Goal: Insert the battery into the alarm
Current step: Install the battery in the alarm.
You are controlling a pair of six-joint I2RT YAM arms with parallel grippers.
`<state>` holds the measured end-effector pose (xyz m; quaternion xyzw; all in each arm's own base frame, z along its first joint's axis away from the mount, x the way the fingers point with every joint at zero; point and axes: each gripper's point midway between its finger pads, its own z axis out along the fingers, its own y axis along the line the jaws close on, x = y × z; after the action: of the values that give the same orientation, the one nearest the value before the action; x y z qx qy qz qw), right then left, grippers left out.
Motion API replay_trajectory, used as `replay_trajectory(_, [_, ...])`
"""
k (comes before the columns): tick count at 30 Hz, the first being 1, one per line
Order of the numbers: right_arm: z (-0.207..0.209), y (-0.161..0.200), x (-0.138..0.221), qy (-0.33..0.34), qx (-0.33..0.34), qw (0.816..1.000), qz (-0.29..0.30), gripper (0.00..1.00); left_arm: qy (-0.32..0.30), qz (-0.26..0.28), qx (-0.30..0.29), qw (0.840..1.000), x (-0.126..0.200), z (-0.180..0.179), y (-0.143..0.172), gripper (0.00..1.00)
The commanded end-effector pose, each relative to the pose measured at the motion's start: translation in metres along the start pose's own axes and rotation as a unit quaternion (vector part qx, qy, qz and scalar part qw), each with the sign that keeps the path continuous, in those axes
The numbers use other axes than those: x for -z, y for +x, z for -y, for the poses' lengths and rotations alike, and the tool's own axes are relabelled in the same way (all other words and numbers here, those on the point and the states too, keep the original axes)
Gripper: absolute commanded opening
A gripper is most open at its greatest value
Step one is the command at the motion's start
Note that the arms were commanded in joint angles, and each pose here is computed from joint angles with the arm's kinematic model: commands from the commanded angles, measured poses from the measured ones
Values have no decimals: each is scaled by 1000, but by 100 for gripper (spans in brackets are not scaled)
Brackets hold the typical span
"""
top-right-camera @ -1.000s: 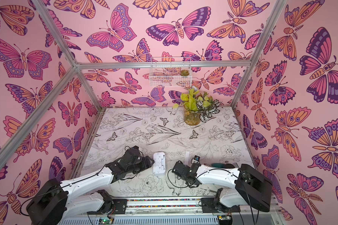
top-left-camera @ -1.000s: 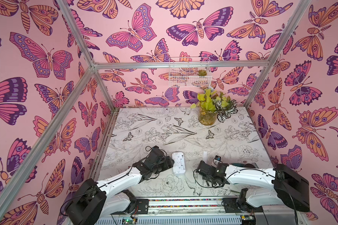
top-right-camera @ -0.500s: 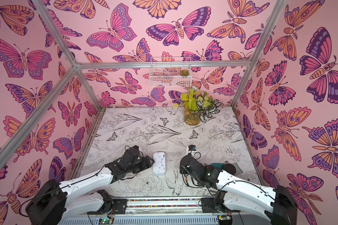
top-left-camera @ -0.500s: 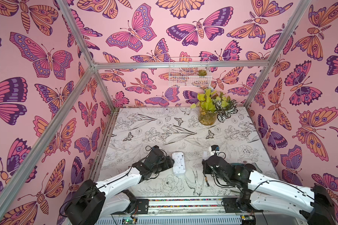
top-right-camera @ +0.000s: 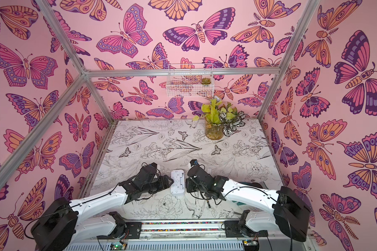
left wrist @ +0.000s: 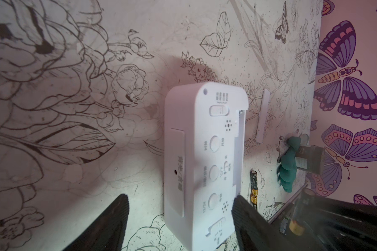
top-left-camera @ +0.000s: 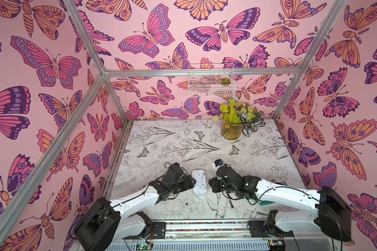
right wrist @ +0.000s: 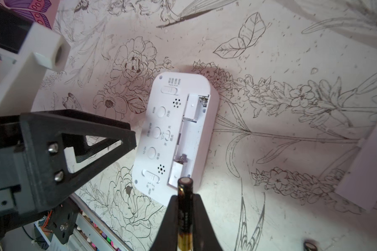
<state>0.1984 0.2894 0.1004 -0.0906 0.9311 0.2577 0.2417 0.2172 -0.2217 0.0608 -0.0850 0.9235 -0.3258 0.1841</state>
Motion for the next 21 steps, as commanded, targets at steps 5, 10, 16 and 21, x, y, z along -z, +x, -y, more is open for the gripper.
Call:
replay_trajectory(5, [-11,-16,-15,10,-33,999,2,0,5,-9,-12,1000,-5,2,1,77])
replay_trajectory(10, [-1,-19,-25,61,-34,998,-6,0,1,-16,-13,1000,-9,0,3,77])
replay_trajectory(16, [3,-23,-33,87,-33,996,-8,0,-2,-18,-15,1000,-10,-1,3,77])
replay_trajectory(21, [11,-23,-43,122,-30,992,-16,0,-5,-18,-15,1000,-11,-3,4,77])
